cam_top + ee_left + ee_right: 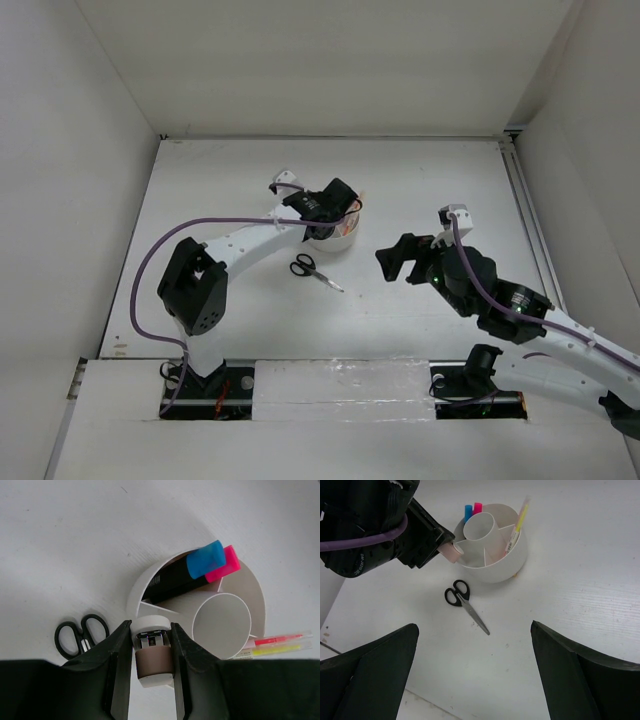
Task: Sort the stationery into containers
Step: Place the stationery in the storage box.
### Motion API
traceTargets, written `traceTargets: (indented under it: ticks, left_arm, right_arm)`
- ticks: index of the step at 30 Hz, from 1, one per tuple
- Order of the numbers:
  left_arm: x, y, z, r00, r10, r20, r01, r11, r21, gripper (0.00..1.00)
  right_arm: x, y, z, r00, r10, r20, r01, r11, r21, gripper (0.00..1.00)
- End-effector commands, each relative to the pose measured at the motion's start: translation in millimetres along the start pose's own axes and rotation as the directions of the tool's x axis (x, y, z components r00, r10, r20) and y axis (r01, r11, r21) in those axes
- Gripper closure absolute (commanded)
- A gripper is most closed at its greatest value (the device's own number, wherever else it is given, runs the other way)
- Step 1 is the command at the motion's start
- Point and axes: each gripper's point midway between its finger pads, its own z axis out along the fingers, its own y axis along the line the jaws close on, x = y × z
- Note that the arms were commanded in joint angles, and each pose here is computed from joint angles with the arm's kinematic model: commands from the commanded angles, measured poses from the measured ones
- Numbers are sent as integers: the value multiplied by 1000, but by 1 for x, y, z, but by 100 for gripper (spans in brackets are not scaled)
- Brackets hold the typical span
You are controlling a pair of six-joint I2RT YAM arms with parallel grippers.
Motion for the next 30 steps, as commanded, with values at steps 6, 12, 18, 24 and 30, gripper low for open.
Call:
traceTargets:
  ticks: [6, 12, 18, 24, 30]
  left_arm:
    - [-15, -19, -5, 989, -144, 35, 141, 988, 66, 100]
    - [-5, -22, 1, 987, -161, 13, 159, 984, 77, 100]
    - [0, -21, 3, 984, -178, 2, 178, 981, 78, 100]
    - [11, -21, 9, 985, -170, -27, 171, 983, 71, 100]
    - [14, -17, 10, 985, -172, -27, 173, 983, 63, 84]
  right_arm:
    - [1, 8, 3, 1000, -8, -9, 8, 1000, -29, 0]
    - [1, 8, 3, 1000, -18, -8, 17, 999, -30, 0]
    - [2, 9, 3, 1000, -18, -13, 17, 999, -37, 0]
    - [2, 9, 3, 1000, -27, -13, 26, 999, -37, 0]
    - [3, 10, 5, 999, -36, -13, 36, 999, -38, 0]
